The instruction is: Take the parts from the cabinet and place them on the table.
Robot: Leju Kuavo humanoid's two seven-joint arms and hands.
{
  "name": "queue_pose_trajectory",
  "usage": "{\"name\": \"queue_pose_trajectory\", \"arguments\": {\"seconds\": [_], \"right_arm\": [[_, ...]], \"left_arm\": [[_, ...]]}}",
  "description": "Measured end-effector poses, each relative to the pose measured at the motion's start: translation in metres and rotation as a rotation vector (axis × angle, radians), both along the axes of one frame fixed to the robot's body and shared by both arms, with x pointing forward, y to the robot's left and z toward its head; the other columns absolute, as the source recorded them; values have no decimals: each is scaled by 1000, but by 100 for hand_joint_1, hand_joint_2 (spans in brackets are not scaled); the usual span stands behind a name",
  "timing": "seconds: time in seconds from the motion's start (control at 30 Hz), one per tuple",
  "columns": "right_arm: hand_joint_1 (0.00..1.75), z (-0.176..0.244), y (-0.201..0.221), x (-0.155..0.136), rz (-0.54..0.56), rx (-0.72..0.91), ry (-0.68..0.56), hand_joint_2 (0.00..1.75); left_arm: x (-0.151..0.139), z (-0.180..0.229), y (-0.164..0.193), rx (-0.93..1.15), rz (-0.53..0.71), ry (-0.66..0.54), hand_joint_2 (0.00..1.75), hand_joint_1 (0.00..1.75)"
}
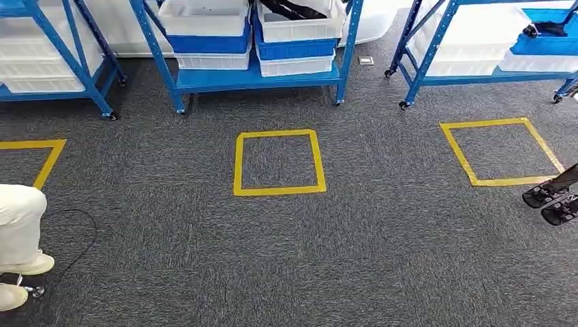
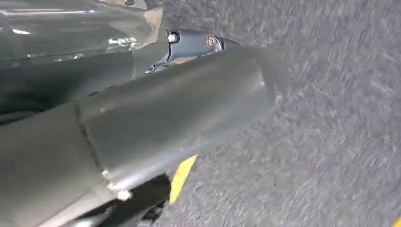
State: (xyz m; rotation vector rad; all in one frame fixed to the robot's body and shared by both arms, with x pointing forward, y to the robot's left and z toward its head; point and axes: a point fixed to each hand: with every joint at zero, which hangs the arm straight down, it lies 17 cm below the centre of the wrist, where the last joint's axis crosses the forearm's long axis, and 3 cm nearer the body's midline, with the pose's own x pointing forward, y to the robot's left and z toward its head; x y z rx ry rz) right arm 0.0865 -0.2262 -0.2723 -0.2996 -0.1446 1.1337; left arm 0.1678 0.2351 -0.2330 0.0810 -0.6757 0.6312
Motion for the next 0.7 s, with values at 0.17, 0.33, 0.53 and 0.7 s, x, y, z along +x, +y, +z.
{"name": "queue_pose_trajectory", "arguments": {"seconds": [0.17, 0.33, 0.53, 0.7], "right_arm": [[0, -1, -1, -8, -66, 1, 15, 0], [0, -2, -3, -14, -154, 1, 25, 0], [0, -2, -4, -17, -212, -1, 35, 0], [0, -2, -4, -17, -238, 4, 38, 0]], "left_arm": [[18, 4, -6, 3, -73, -14, 0, 0], [37, 8, -23, -2, -174, -16, 0, 0], [54, 14, -35, 1, -243, -35, 0, 0], [59, 16, -41, 2, -272, -43, 0, 0]]}}
